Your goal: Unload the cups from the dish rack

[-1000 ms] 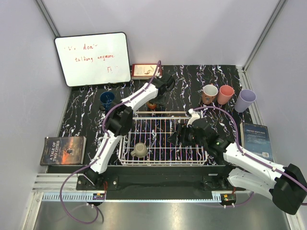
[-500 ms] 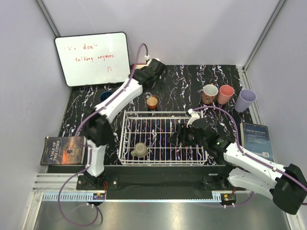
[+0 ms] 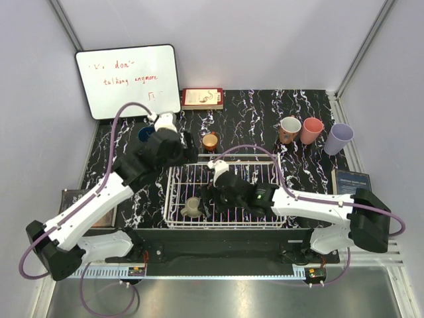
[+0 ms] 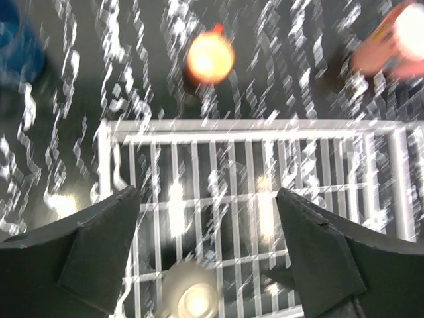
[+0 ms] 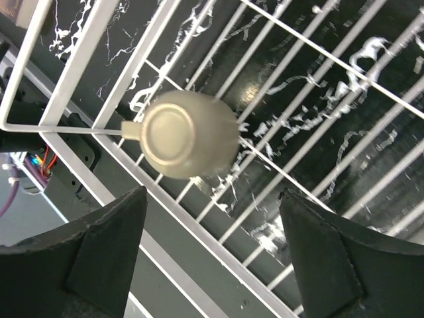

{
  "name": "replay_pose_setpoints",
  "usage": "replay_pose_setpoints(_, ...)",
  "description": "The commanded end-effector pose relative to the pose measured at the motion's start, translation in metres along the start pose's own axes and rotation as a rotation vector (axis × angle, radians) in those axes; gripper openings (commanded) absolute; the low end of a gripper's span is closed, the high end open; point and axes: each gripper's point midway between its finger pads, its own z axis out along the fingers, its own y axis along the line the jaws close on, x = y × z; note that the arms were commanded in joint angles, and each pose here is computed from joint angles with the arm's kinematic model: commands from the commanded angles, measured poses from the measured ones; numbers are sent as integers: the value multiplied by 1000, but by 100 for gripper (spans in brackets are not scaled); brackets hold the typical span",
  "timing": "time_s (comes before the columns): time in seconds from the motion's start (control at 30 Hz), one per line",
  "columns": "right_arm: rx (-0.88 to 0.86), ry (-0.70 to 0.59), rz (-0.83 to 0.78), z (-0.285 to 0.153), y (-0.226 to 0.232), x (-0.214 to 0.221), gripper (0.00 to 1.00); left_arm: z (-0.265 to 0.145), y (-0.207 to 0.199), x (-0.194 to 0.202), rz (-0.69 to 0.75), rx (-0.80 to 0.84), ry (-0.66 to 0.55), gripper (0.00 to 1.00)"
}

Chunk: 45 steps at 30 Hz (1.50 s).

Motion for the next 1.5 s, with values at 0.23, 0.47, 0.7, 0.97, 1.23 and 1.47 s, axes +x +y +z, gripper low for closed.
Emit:
replay_pose_setpoints(0.23,33,-27,-133,28,38,-23,96,-48,39,31,-79,19,-63,97)
replay_pose_setpoints(0.47,68,35,-158,51,42,-12,98,-53,55,45,-74,1,-55,99)
replay_pose_setpoints(0.7,130,104,-148,67,29,9,97,-49,60,53,-65,-17,-41,99)
replay_pose_setpoints(0.97,145,141,-131,68,20,25,75,-44,61,58,-61,-30,-23,99)
replay_pose_setpoints(1.23,150,138,-123,62,17,26,12,-40,60,62,-60,-40,-5,99)
replay_pose_setpoints(1.47,270,32,-108,48,-6,6,0,-39,61,63,-63,-47,-4,99)
